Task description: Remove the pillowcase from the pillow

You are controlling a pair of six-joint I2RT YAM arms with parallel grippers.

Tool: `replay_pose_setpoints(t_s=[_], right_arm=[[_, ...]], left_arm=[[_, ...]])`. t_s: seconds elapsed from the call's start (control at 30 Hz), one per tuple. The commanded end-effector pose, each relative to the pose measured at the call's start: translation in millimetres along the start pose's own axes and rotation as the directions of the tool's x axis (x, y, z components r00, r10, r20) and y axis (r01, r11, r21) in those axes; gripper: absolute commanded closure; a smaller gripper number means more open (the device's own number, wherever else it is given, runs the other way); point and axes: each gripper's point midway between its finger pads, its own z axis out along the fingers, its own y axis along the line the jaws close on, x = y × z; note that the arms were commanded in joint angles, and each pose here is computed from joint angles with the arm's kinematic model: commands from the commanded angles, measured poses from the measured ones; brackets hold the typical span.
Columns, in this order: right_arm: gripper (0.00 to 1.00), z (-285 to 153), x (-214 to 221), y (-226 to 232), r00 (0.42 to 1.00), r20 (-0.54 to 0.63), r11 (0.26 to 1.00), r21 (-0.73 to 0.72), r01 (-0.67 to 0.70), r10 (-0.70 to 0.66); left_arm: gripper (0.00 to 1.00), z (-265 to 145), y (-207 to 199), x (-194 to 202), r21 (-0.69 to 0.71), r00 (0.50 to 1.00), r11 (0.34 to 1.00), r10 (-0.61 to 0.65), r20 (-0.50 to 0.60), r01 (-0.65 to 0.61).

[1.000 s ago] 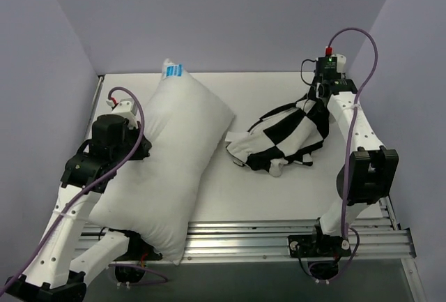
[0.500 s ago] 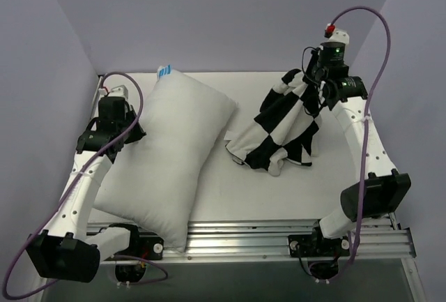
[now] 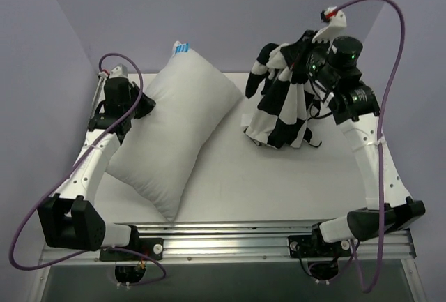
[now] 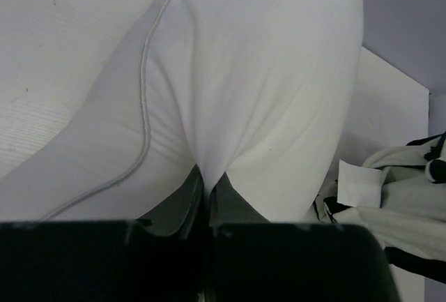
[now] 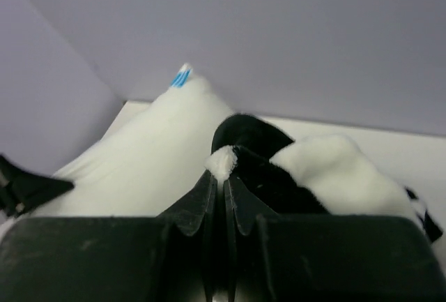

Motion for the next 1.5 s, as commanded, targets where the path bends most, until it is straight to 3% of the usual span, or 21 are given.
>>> replay_pose_setpoints(t_s=[0.0, 0.07, 0.1, 0.17, 0.2, 0.3, 0.37, 0.43, 0.5, 0.53, 0.57, 0.63, 0.67, 0.73, 0.77, 0.9, 0.97, 1.03, 1.17, 1.33, 1.47], right_arm=[[1.00, -18, 28, 47, 0.999, -0.021, 0.978, -0.206, -0.039, 0.035], [1.00, -27, 50, 50, 0.996, -0.033, 0.972, -0.221, -0.085, 0.080], [1.00, -25, 100, 39, 0.987, -0.127, 0.974, -0.193, -0.122, 0.099], [1.00, -31, 145, 29, 0.968, -0.216, 0.975, -0.148, -0.164, 0.130], [1.00, -37, 193, 19, 0.936, -0.322, 0.976, -0.108, -0.188, 0.145], [1.00, -65, 281, 17, 0.853, -0.503, 0.979, -0.062, -0.195, 0.138], [1.00, -88, 317, 26, 0.814, -0.568, 0.979, -0.067, -0.193, 0.122], [0.93, -115, 364, 21, 0.745, -0.654, 0.978, -0.041, -0.204, 0.128], [0.72, -133, 378, 28, 0.725, -0.678, 0.976, -0.052, -0.212, 0.122], [0.63, -142, 387, 24, 0.711, -0.693, 0.978, -0.040, -0.203, 0.120], [0.45, -149, 383, 25, 0.716, -0.689, 0.980, -0.043, -0.196, 0.113], [0.30, -154, 374, 16, 0.725, -0.682, 0.990, -0.019, -0.143, 0.091], [0.17, -147, 348, 21, 0.767, -0.638, 0.991, -0.036, -0.129, 0.076], [0.05, -144, 322, 15, 0.802, -0.596, 0.998, -0.015, -0.056, 0.036], [0.02, -134, 287, 21, 0.846, -0.532, 0.999, -0.017, -0.040, 0.025], [0.00, -123, 205, -7, 0.918, -0.395, 0.977, 0.190, 0.097, -0.014], [0.00, -124, 167, -35, 0.947, -0.318, 0.915, 0.370, 0.158, -0.035], [0.00, -142, 111, -54, 0.978, -0.202, 0.838, 0.522, 0.157, -0.058], [0.00, -195, 33, -72, 0.993, -0.005, 0.745, 0.661, 0.091, -0.117], [0.00, -274, -20, -83, 0.968, 0.206, 0.734, 0.678, -0.034, -0.146], [0.00, -312, -28, -88, 0.947, 0.270, 0.757, 0.651, -0.046, -0.175]], left_arm=[[0.90, -26, -45, -47, 0.189, 0.981, 0.982, -0.061, 0.184, 0.026], [0.75, -25, -26, -30, 0.146, 0.985, 0.989, -0.048, 0.164, 0.024], [0.71, -34, -24, -28, 0.143, 0.984, 0.990, -0.030, 0.175, 0.005], [0.57, -37, -5, -9, 0.098, 0.990, 0.995, -0.004, 0.140, -0.010], [0.52, -46, -1, -10, 0.084, 0.987, 0.996, 0.014, 0.160, -0.027], [0.35, -65, 15, 5, 0.049, 0.988, 0.997, 0.057, 0.145, -0.065], [0.21, -80, 26, 13, 0.014, 0.986, 0.994, 0.103, 0.127, -0.106], [0.12, -108, 34, 16, -0.014, 0.982, 0.991, 0.134, 0.132, -0.134], [0.00, -141, 36, 4, -0.032, 0.964, 0.984, 0.181, 0.194, -0.178], [0.05, -153, 42, 8, -0.054, 0.964, 0.980, 0.198, 0.178, -0.191], [0.06, -164, 44, 6, -0.062, 0.959, 0.977, 0.213, 0.188, -0.205], [0.06, -198, 42, -1, -0.064, 0.943, 0.969, 0.247, 0.223, -0.238], [0.06, -209, 41, -3, -0.063, 0.939, 0.967, 0.256, 0.230, -0.248], [0.06, -240, 38, -12, -0.068, 0.923, 0.960, 0.281, 0.263, -0.272], [0.06, -249, 38, -15, -0.075, 0.917, 0.956, 0.294, 0.270, -0.284], [0.06, -291, 31, -33, -0.080, 0.887, 0.950, 0.312, 0.342, -0.303], [0.06, -313, 28, -43, -0.088, 0.871, 0.949, 0.313, 0.378, -0.303], [0.06, -326, 28, -48, -0.099, 0.862, 0.948, 0.318, 0.396, -0.304], [0.06, -361, 31, -66, -0.147, 0.824, 0.946, 0.325, 0.465, -0.290], [0.06, -393, 34, -82, -0.163, 0.779, 0.952, 0.305, 0.548, -0.258], [0.06, -402, 45, -85, -0.197, 0.763, 0.950, 0.313, 0.566, -0.244]])
